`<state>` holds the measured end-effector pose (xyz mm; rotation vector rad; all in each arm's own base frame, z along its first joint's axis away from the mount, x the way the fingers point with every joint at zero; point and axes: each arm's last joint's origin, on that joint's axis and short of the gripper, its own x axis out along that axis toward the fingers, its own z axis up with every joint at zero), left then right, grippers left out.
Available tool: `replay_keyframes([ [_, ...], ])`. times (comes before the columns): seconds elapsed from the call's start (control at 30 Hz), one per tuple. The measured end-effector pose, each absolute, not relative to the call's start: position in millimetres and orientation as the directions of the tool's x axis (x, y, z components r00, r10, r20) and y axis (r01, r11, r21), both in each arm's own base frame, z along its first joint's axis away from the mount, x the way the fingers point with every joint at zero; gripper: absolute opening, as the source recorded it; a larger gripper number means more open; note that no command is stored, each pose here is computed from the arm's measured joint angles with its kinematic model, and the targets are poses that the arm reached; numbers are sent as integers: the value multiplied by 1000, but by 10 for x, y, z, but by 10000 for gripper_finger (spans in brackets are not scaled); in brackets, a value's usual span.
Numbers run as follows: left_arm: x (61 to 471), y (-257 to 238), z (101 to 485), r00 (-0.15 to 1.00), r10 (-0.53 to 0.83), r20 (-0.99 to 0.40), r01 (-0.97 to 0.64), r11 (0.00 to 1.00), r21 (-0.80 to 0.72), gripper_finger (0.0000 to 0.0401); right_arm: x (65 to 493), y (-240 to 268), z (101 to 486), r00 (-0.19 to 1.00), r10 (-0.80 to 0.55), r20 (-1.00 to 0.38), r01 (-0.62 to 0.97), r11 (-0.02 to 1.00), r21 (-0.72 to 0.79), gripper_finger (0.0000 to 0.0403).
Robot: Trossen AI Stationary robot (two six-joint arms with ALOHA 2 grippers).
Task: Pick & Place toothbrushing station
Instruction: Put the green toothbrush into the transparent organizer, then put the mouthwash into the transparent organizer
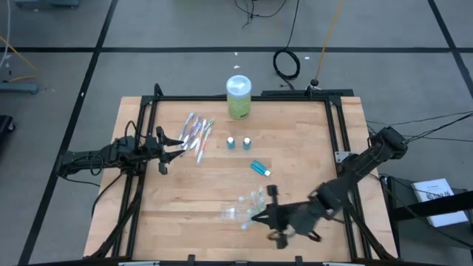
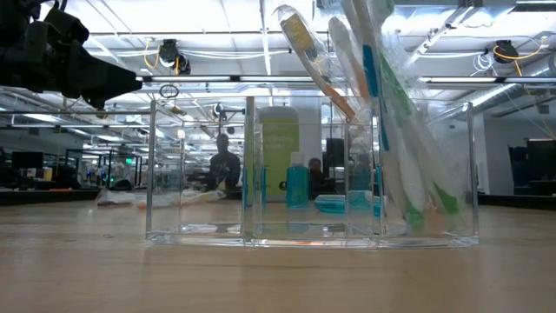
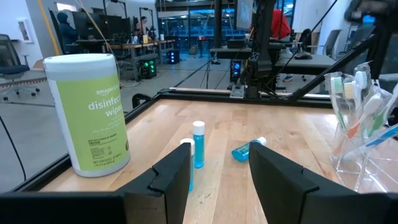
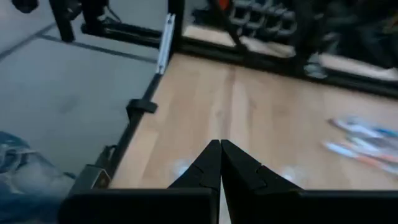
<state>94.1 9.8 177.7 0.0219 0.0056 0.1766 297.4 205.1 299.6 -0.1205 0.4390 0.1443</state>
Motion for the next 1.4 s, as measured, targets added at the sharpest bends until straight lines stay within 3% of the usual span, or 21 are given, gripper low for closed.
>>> replay_keyframes([
  [0.2, 941, 98, 1777, 984, 176, -4, -176, 984, 22, 166, 3251, 1903, 2786, 869, 149, -472, -189, 981, -39, 0],
  [0.63, 941, 98, 1777, 984, 176, -4, -176, 984, 22, 166, 3155, 1755, 2614, 737, 92, -669, -110, 994, 15, 0],
  [0.93, 941, 98, 1776, 984, 176, -4, -176, 984, 22, 166, 3019, 1853, 2875, 811, 134, -569, -175, 984, -18, 0],
  [1.07, 941, 98, 1777, 984, 176, -4, -176, 984, 22, 166, 2795, 1871, 3090, 854, 57, -516, -128, 986, -102, 0],
  [1.2, 941, 98, 1777, 984, 176, -4, -176, 984, 22, 166, 2541, 1854, 3154, 870, -103, -483, 8, 981, -195, 0],
  [1.4, 941, 98, 1777, 984, 176, -4, -176, 984, 22, 166, 2313, 1635, 2637, 831, -223, -510, 157, 973, -169, 0],
])
